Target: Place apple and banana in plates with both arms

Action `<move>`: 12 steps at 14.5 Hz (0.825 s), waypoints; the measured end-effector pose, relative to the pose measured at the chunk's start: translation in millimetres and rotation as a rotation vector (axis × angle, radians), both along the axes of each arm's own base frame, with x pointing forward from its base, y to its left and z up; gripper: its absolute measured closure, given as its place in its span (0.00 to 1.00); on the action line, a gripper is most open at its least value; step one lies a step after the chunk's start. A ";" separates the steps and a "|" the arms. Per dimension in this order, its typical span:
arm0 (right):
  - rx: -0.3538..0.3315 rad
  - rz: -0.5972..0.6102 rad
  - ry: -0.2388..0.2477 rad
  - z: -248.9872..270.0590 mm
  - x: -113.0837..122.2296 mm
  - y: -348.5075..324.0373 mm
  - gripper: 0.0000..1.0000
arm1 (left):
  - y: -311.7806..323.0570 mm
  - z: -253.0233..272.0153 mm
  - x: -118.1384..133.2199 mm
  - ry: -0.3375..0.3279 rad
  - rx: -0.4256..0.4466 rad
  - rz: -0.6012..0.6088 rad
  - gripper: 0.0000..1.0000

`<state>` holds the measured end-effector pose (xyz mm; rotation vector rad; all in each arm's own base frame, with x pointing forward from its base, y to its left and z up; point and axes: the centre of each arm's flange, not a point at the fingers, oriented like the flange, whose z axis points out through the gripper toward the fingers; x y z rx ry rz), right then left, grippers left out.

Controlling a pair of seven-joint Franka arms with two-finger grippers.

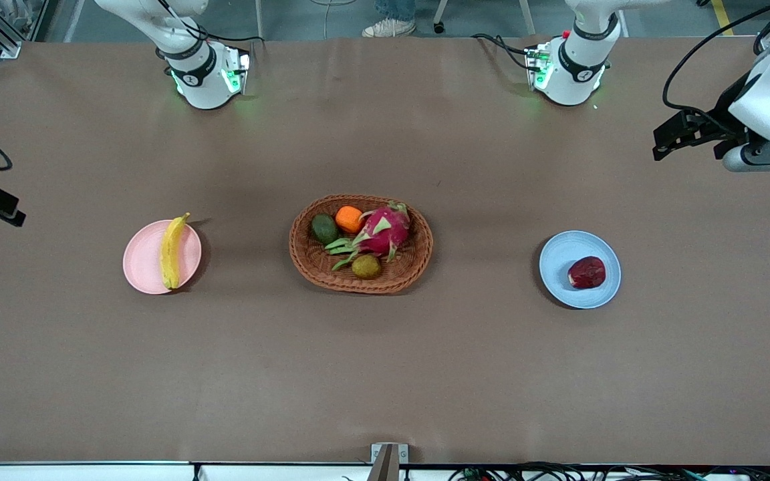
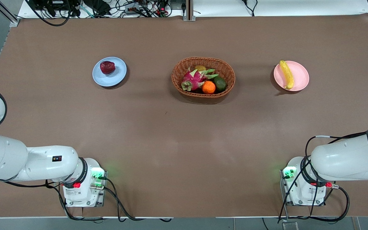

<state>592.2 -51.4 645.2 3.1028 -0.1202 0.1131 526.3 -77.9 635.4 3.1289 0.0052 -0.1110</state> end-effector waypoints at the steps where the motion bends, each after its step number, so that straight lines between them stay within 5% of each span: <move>1: -0.001 0.001 -0.011 7.6 -5.6 0.5 0.00 | -0.6 -0.6 -0.1 0.002 -0.002 -0.001 0.00; 12: 0.003 0.012 -0.004 -9.0 -54.5 6.9 0.00 | 3.0 10.2 -6.0 -0.020 0.007 0.019 0.00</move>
